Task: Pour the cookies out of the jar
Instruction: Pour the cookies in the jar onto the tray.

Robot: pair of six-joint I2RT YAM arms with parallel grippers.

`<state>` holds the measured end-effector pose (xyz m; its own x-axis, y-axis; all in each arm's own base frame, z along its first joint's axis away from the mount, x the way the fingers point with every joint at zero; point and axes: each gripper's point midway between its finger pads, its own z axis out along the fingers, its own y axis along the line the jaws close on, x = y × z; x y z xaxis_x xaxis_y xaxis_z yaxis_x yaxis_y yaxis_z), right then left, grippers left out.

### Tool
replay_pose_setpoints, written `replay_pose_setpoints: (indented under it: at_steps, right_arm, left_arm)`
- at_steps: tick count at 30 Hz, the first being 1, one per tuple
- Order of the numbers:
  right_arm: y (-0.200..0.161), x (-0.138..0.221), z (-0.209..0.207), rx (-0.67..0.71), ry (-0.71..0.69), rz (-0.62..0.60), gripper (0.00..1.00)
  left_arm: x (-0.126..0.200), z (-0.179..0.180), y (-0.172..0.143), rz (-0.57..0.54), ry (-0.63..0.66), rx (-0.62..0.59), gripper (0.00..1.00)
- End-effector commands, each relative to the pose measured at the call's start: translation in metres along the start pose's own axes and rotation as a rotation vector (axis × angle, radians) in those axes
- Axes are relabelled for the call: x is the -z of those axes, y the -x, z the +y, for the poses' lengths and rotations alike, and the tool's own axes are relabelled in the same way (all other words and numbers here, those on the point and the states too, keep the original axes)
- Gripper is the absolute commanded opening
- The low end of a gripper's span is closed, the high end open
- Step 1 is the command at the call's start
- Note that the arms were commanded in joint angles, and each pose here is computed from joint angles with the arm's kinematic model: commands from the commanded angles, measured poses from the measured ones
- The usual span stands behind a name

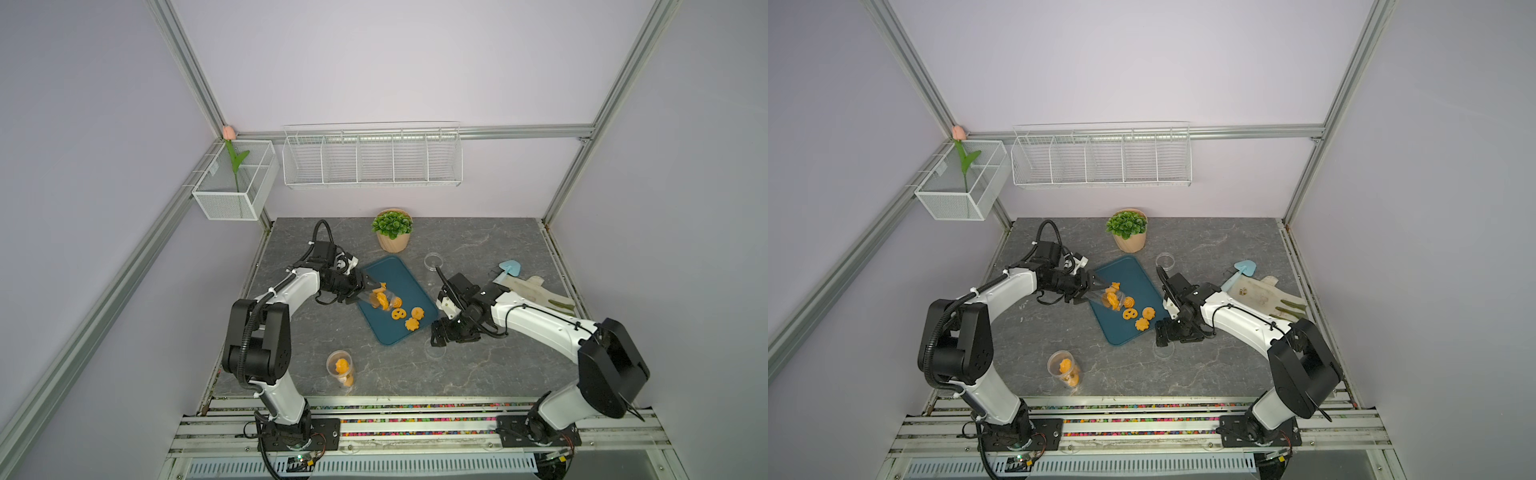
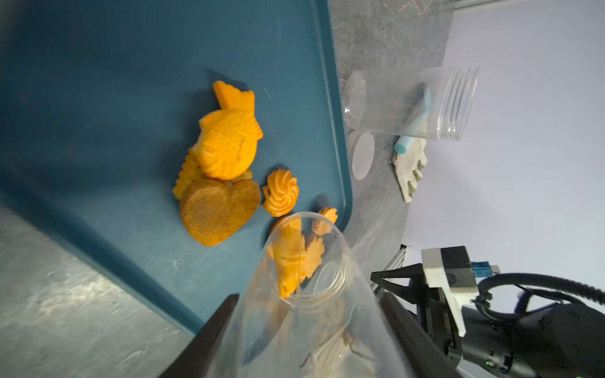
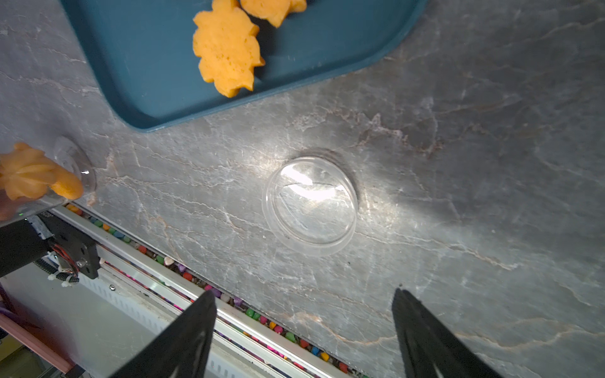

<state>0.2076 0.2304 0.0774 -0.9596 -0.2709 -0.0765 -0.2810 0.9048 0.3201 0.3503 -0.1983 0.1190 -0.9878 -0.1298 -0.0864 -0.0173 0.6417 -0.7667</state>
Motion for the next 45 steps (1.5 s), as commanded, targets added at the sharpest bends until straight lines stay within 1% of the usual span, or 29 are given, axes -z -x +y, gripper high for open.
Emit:
replay_pose_setpoints:
  at_steps: [1, 2, 8, 12, 13, 16, 18, 24, 29, 36, 42, 45]
  right_arm:
    - [0.000, 0.003, 0.001, 0.003, -0.008, -0.009, 0.86]
    - [-0.001, 0.002, 0.001, 0.004, -0.009, -0.007, 0.86]
    - [-0.003, 0.001, 0.000, 0.005, -0.007, -0.004, 0.86]
    - [-0.005, 0.001, -0.003, 0.013, -0.017, 0.001, 0.87]
    - [-0.006, 0.001, -0.003, 0.014, -0.018, 0.003, 0.87]
    - [-0.007, 0.000, -0.004, 0.016, -0.019, 0.005, 0.87]
    - [-0.007, 0.000, -0.004, 0.017, -0.019, 0.005, 0.87]
    - [-0.001, 0.011, 0.001, 0.021, -0.008, -0.030, 0.88]
    - [0.015, 0.038, 0.004, 0.018, 0.001, -0.096, 0.89]
    - [0.048, 0.101, 0.002, 0.020, 0.009, -0.227, 0.92]
    - [0.064, 0.145, -0.002, 0.018, 0.004, -0.300, 0.93]
    - [0.071, 0.162, 0.000, 0.014, 0.013, -0.340, 0.94]
  left_arm:
    - [0.007, -0.015, 0.001, -0.001, -0.046, -0.031, 0.60]
    - [0.005, -0.018, 0.000, 0.010, -0.076, -0.020, 0.60]
    - [0.000, -0.020, 0.002, -0.007, -0.154, 0.025, 0.60]
    - [0.008, -0.008, 0.001, -0.024, 0.011, -0.041, 0.60]
    - [0.010, -0.009, 0.000, -0.018, 0.019, -0.051, 0.60]
    - [0.011, -0.016, 0.001, -0.013, -0.031, -0.035, 0.60]
    - [0.013, -0.013, 0.004, -0.041, 0.004, -0.040, 0.60]
    - [0.028, -0.026, 0.008, -0.075, 0.014, -0.069, 0.60]
    - [0.045, -0.051, 0.015, -0.116, -0.024, -0.093, 0.60]
    - [0.075, -0.084, 0.026, -0.198, -0.034, -0.140, 0.60]
    - [0.102, -0.116, 0.036, -0.292, -0.087, -0.172, 0.61]
    - [0.111, -0.126, 0.038, -0.327, -0.111, -0.178, 0.61]
